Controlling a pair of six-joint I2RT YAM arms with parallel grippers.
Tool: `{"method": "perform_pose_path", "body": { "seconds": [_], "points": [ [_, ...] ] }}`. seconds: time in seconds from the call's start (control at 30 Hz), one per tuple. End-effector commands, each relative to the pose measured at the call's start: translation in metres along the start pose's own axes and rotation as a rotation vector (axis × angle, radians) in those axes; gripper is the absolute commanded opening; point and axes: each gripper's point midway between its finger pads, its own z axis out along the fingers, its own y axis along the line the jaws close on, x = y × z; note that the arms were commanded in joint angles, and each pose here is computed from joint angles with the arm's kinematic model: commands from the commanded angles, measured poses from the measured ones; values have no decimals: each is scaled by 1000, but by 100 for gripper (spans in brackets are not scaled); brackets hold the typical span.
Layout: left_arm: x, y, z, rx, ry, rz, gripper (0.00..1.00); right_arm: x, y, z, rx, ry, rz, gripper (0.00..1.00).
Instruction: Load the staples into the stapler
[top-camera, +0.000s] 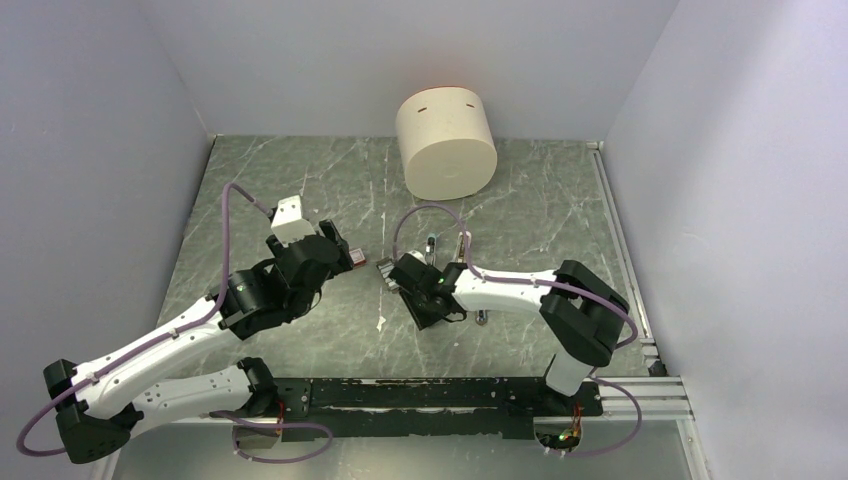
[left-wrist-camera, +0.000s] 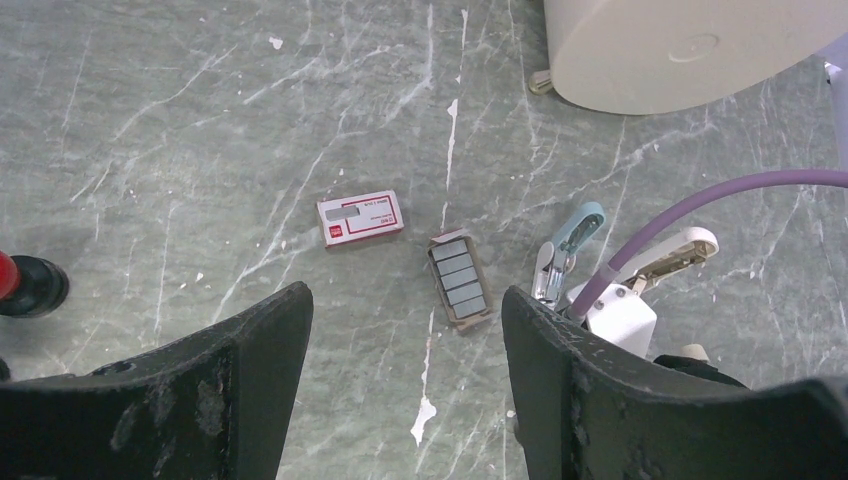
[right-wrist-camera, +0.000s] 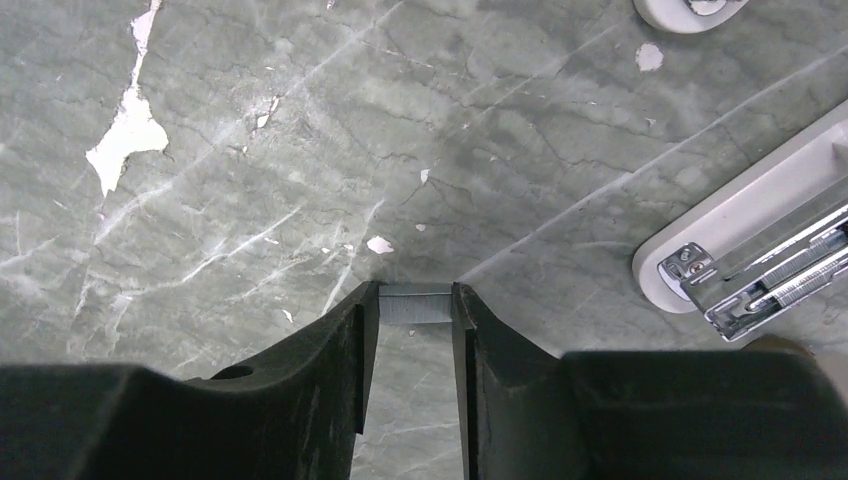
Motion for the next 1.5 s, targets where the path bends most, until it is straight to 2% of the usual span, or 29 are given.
{"method": "perform_pose_path", "body": {
  "seconds": [0.0,0.1,0.27,0.4,0.53,0.8,1.0,1.3,1.47],
  "points": [
    [1,1,2,-2,-1,-18,74,3,3,-2,-22,-2,-38,38],
    [1,2,2,-6,-3,-14,74,5,-1,-1,2,9,-30,41],
    [-1,2,1,-12,-7,-10,74,-10,1,-12,14,-43,42,62],
    [-2,2,1,-10,-8,-11,74,-27,-7,-21,92,-107,195,64],
    [-2,2,1,-10,-10,-12,74,-28,-15,-16,172,-110,287,60],
    [-5,2,0,-7,-21,-14,74,-11,-16,-3,201,-28,281,51],
    [-1,0,2,-3,-9,-13,74,8,-20,-5,233,26,293,50],
    [3,-1,4,0,-2,-12,74,36,-18,-10,189,93,284,52],
    [4,-2,4,-2,3,-10,74,34,-8,-9,133,92,289,37]
  ]
}}
